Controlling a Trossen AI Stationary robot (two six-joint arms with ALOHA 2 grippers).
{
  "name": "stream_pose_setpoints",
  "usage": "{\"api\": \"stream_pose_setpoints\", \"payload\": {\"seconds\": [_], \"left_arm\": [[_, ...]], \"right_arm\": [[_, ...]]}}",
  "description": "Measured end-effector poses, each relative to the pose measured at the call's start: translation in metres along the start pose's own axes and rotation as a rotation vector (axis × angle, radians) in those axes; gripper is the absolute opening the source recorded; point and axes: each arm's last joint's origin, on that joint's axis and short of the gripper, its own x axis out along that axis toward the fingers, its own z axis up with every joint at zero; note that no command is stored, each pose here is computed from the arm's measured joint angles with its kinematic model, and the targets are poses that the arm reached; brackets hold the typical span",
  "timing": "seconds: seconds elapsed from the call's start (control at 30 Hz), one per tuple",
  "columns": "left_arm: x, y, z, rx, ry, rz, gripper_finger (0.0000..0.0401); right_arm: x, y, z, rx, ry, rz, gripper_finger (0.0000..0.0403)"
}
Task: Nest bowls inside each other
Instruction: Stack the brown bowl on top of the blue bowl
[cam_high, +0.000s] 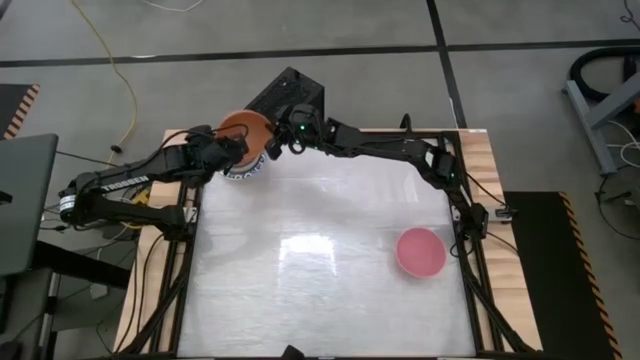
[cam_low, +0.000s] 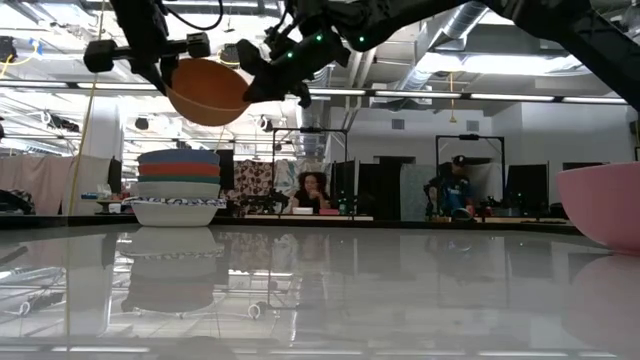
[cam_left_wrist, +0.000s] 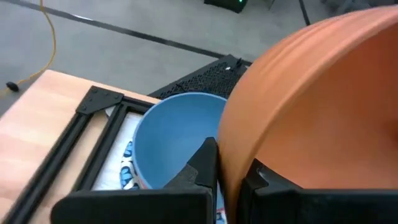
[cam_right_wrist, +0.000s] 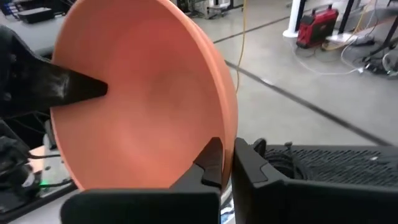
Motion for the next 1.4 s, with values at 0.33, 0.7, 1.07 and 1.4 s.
{"api": "stream_pose_setpoints", "payload": {"seconds": [0.33, 0.7, 1.07, 1.4], "left_arm": [[-0.007, 0.006, 0.004, 0.195, 0.063, -0.057, 0.0088], [-0.027, 0.029, 0.024, 0.177, 0.022, -0.133, 0.0208], [-0.041, 0.055, 0.033, 0.179, 0.035, -0.167, 0.0213], [-0.04, 0.053, 0.032, 0.289, 0.024, -0.162, 0.0213]], "right_arm": [[-0.002, -0.002, 0.005, 0.035, 0.039, 0.072, 0.0011], [0.0, 0.001, 0.023, 0.07, -0.021, 0.088, 0.001], [0.031, -0.005, 0.011, 0.158, 0.028, 0.121, 0.001], [0.032, -0.011, 0.006, 0.153, 0.078, 0.087, 0.001]]}}
